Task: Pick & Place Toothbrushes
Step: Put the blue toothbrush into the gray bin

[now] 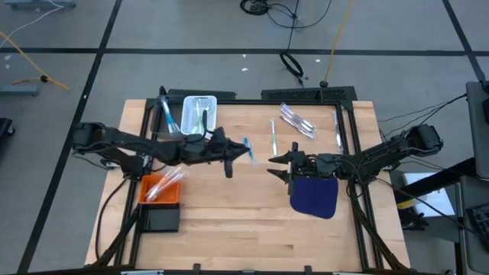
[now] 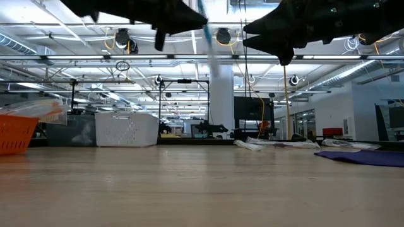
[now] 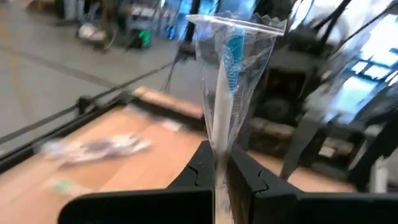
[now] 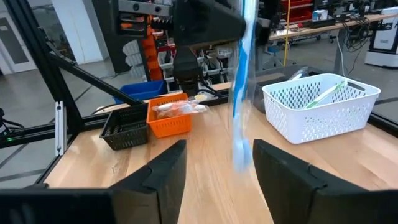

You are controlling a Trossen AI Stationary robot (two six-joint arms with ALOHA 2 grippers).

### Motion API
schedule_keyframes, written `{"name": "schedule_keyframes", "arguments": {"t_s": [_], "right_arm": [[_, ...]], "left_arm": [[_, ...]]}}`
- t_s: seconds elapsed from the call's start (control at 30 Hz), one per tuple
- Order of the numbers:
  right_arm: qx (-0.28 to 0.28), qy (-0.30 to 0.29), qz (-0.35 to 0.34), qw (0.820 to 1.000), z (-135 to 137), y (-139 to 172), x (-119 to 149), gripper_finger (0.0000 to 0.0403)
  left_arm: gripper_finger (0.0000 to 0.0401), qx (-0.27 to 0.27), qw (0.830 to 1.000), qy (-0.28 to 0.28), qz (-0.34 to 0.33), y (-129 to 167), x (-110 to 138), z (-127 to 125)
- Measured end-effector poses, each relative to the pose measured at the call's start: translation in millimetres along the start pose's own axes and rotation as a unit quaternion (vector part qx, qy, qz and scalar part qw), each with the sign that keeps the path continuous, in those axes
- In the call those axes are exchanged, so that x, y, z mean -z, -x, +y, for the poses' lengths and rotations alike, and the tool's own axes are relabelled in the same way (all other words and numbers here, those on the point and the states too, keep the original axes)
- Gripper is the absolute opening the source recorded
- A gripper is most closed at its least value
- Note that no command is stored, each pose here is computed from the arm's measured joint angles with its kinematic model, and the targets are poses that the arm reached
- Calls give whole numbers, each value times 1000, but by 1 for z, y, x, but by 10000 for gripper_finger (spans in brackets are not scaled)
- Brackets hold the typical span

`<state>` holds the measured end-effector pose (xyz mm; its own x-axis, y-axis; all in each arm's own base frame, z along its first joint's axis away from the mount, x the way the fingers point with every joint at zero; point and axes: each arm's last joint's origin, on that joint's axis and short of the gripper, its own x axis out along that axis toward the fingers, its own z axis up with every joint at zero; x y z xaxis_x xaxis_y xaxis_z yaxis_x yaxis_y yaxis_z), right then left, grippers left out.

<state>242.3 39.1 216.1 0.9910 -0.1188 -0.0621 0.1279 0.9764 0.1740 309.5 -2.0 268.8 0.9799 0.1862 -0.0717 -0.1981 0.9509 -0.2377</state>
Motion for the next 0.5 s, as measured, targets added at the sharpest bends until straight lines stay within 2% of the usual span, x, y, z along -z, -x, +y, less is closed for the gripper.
{"name": "schedule_keyframes", "arguments": {"t_s": [0.2, 0.33, 0.5], "right_arm": [[1, 1, 5, 1000, 0, 0, 1, 168], [1, 1, 5, 1000, 0, 0, 1, 165], [1, 1, 5, 1000, 0, 0, 1, 165]], "left_arm": [[4, -105, 992, -20, 63, 39, -16, 10], [4, -196, 977, -21, 82, 70, -25, 18], [4, -273, 959, -16, 76, 102, -37, 29]]}}
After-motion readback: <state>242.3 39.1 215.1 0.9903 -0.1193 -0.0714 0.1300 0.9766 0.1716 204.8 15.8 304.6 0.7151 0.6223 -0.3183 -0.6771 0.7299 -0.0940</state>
